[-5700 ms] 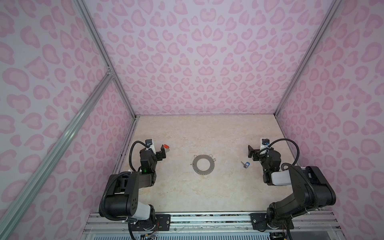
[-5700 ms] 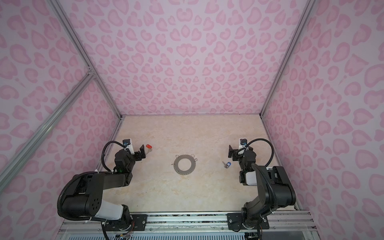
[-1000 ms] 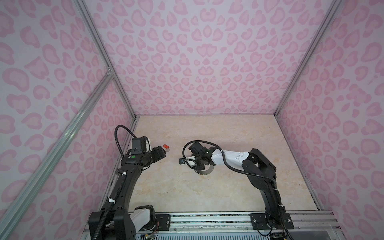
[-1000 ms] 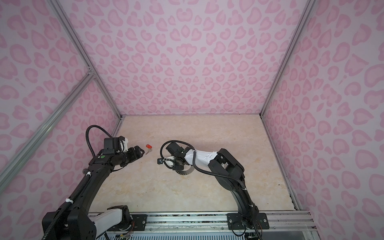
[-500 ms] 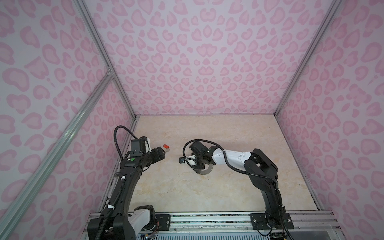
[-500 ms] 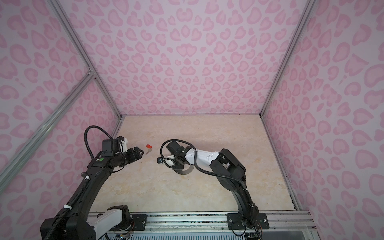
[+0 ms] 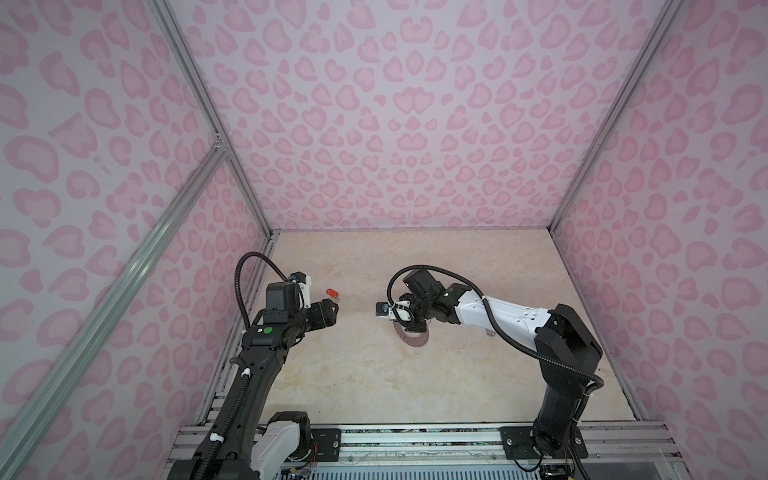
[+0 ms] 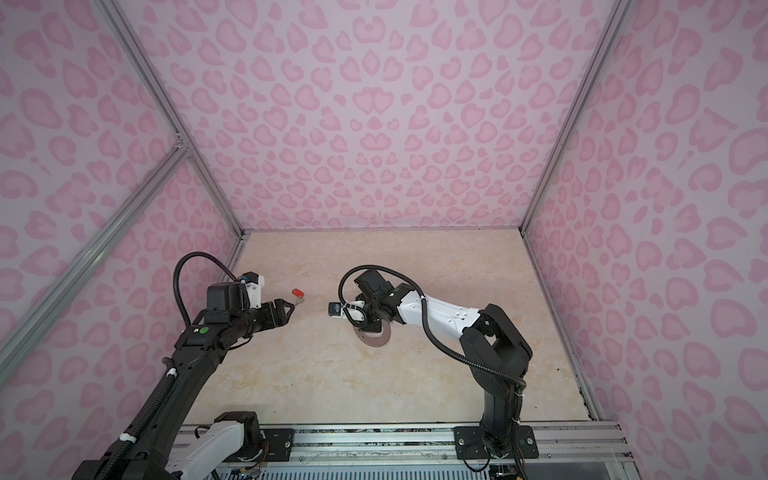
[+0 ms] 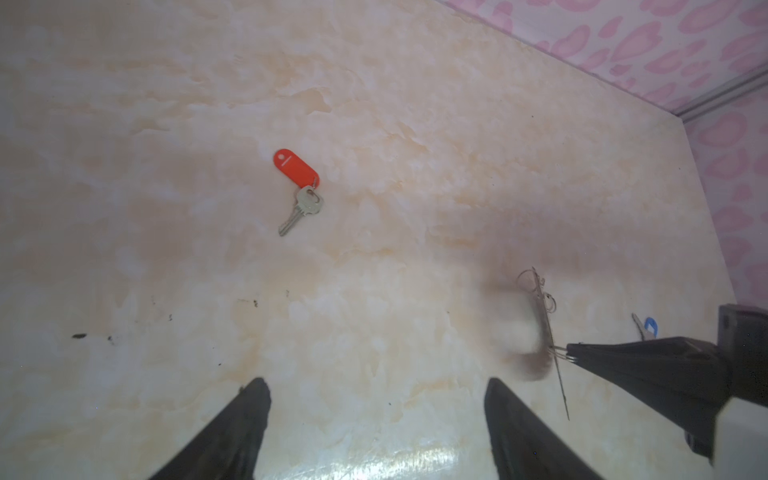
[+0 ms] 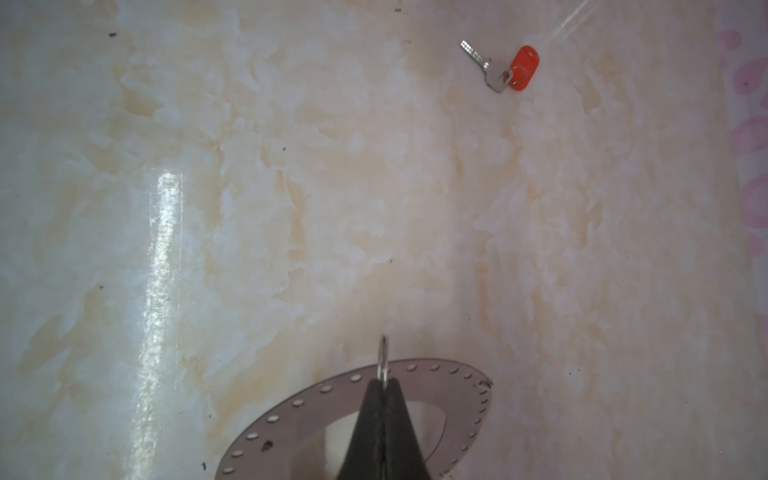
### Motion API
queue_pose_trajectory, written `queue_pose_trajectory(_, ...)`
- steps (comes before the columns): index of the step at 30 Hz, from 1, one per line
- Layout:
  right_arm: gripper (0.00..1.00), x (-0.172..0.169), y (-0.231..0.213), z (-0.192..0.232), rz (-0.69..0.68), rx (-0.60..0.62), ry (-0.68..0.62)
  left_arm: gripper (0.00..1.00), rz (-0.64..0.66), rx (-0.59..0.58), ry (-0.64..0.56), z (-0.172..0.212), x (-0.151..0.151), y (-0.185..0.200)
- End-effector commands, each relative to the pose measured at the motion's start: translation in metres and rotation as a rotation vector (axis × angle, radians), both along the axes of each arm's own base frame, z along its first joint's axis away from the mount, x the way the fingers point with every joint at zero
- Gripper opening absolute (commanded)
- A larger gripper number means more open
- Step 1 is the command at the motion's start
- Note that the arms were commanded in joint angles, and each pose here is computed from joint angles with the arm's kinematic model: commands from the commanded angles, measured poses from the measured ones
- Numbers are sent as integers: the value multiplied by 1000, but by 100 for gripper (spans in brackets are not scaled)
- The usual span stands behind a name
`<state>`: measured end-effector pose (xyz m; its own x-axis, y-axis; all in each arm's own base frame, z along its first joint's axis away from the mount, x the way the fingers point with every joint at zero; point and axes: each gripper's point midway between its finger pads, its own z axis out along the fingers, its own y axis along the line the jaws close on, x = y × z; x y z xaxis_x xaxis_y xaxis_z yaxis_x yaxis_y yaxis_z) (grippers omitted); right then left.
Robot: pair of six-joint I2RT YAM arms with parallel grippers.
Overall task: Put the keys on the keyring
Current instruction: 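Lift the silver ring with the right gripper while the left gripper approaches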
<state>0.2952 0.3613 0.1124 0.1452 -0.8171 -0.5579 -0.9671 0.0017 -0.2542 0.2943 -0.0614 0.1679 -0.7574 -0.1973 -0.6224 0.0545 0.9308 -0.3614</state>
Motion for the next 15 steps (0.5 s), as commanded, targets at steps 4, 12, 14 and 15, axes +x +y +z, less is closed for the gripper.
queue_pose_trajectory(4,0,-5,-22,14,-15,46,96,80,-174,149,-171,32,7,-26)
queue_pose_trajectory(12,0,-8,-43,39,-9,113,81,67,-448,366,-379,48,-15,-59)
queue_pose_trajectory(14,0,-14,-46,40,7,127,96,63,-533,382,-427,49,-24,-70)
queue_pose_trajectory(15,0,-17,-47,41,17,132,103,60,-557,393,-451,51,-27,-73)
